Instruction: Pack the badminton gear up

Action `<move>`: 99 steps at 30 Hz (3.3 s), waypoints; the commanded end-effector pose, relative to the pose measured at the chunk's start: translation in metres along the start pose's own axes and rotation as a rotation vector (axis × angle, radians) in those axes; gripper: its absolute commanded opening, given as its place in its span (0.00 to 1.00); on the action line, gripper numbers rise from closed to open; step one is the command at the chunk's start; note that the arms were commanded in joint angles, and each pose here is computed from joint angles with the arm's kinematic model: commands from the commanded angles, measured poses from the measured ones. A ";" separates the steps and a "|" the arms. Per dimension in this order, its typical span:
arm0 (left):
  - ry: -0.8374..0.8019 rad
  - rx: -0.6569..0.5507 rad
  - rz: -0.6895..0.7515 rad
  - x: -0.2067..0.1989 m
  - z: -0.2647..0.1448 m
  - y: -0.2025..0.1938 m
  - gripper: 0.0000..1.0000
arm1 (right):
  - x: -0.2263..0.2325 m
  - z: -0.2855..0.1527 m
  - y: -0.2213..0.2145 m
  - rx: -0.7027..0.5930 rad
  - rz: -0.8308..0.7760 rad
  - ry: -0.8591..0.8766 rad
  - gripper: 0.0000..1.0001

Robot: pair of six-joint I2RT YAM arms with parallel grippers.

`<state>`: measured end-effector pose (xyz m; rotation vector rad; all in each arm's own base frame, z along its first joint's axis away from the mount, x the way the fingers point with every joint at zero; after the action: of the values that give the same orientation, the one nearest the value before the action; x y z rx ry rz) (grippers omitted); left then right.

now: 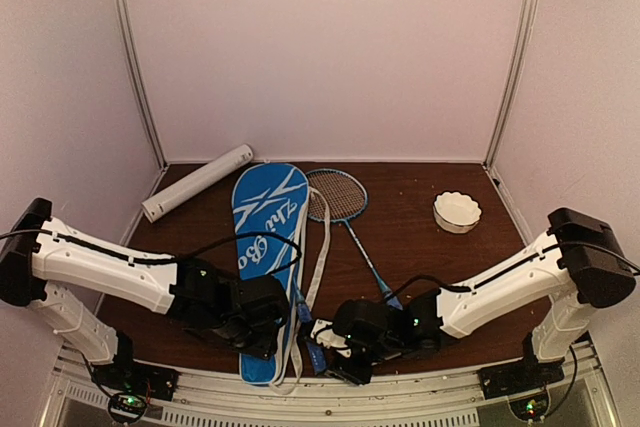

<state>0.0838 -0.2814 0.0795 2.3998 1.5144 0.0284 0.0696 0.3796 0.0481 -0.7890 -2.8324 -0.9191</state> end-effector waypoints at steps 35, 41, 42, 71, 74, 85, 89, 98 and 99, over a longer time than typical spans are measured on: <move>-0.064 0.014 -0.077 -0.016 0.016 -0.004 0.37 | 0.016 0.011 0.011 0.016 -0.040 -0.017 0.46; -0.062 0.005 -0.077 -0.015 0.015 -0.003 0.24 | 0.021 0.011 0.017 0.002 -0.040 -0.013 0.45; -0.064 0.002 -0.078 -0.015 0.015 -0.003 0.20 | 0.022 0.010 0.019 -0.005 -0.040 -0.011 0.45; -0.083 -0.052 -0.039 -0.009 0.001 0.000 0.00 | 0.026 -0.025 0.016 -0.099 -0.097 0.011 0.49; -0.093 -0.052 -0.029 -0.011 0.003 0.000 0.00 | 0.012 -0.017 0.004 -0.076 -0.145 -0.040 0.55; -0.136 -0.071 -0.019 -0.014 0.001 0.000 0.00 | 0.018 0.003 0.019 -0.061 -0.187 -0.054 0.43; -0.148 -0.086 0.010 -0.019 -0.002 0.005 0.00 | 0.024 -0.008 0.032 -0.119 -0.173 -0.033 0.37; -0.166 -0.101 0.033 -0.023 -0.004 0.008 0.00 | 0.032 -0.028 0.048 -0.232 -0.142 0.007 0.31; -0.164 -0.100 0.030 -0.022 -0.004 0.008 0.00 | 0.031 -0.027 0.048 -0.229 -0.144 0.004 0.31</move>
<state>0.0773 -0.2911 0.0748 2.3349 1.4358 -0.0662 0.0587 0.4053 0.0834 -0.5660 -2.8962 -1.1444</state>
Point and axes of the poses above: each gripper's point midway between its finger pads, its own z axis out along the fingers, its own x axis along the line the jaws close on, y = z × x, the point moved 3 cm from there along -z, back along the fingers, and after that the axes turned 10 degrees about z, right-handed, at the moved point
